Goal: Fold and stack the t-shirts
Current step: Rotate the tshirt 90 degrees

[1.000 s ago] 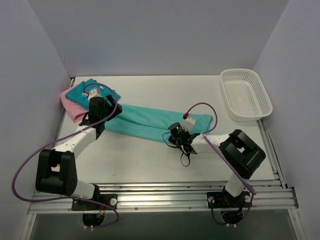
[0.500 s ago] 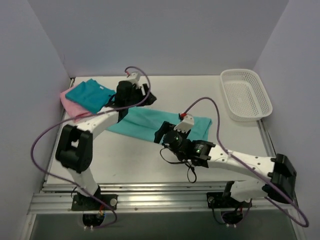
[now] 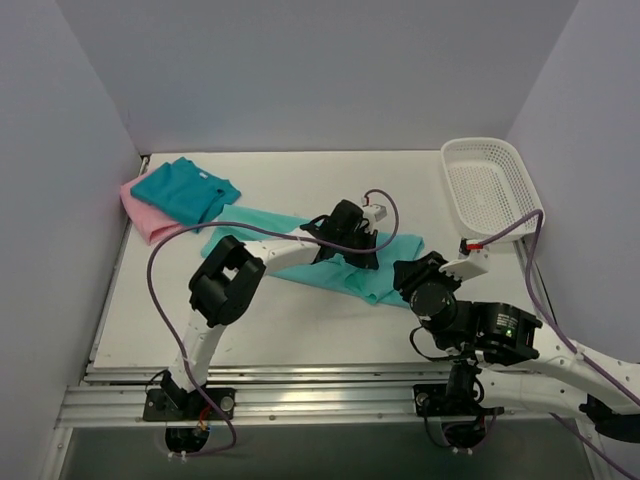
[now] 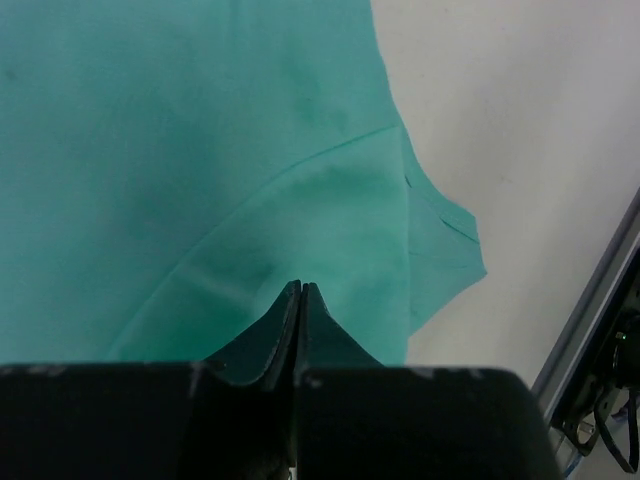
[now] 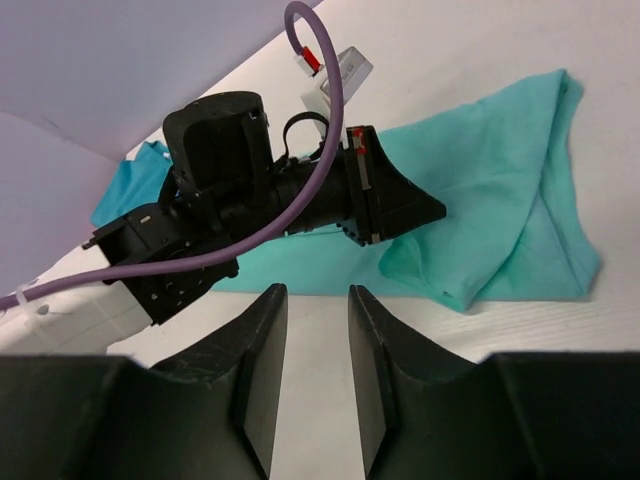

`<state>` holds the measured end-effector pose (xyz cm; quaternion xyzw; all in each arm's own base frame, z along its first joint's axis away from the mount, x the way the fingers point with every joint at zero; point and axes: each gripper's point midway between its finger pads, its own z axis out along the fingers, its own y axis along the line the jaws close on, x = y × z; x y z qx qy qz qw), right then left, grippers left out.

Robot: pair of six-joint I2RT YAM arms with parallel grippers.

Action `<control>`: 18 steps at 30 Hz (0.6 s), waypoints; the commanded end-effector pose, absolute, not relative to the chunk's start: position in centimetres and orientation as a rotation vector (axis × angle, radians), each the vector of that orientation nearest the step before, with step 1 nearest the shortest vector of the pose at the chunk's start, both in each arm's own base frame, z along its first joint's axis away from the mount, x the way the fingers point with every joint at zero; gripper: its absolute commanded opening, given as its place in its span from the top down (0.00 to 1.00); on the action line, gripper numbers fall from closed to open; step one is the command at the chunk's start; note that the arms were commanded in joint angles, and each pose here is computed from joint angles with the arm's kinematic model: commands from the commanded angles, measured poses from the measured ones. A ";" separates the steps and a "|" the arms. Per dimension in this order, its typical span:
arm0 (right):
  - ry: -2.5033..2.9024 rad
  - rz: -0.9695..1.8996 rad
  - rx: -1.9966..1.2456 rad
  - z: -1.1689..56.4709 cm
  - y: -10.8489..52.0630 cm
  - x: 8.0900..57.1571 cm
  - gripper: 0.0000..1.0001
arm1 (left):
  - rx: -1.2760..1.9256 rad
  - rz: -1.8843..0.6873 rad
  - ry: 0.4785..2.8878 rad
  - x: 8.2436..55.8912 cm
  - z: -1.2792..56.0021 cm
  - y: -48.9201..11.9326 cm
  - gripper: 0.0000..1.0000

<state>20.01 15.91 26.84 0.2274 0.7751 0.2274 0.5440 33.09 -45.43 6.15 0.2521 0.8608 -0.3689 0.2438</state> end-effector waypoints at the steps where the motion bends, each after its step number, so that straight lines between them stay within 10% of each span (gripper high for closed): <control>1: 1.819 0.404 0.550 25.5 13.7 20.1 0.75 | 0.799 -1.036 2.268 31.9 8.7 -48.0 0.98; 18: 1.746 0.388 0.591 27.5 10.7 19.8 0.78 | 0.741 -0.602 2.554 36.7 -2.8 -48.2 0.98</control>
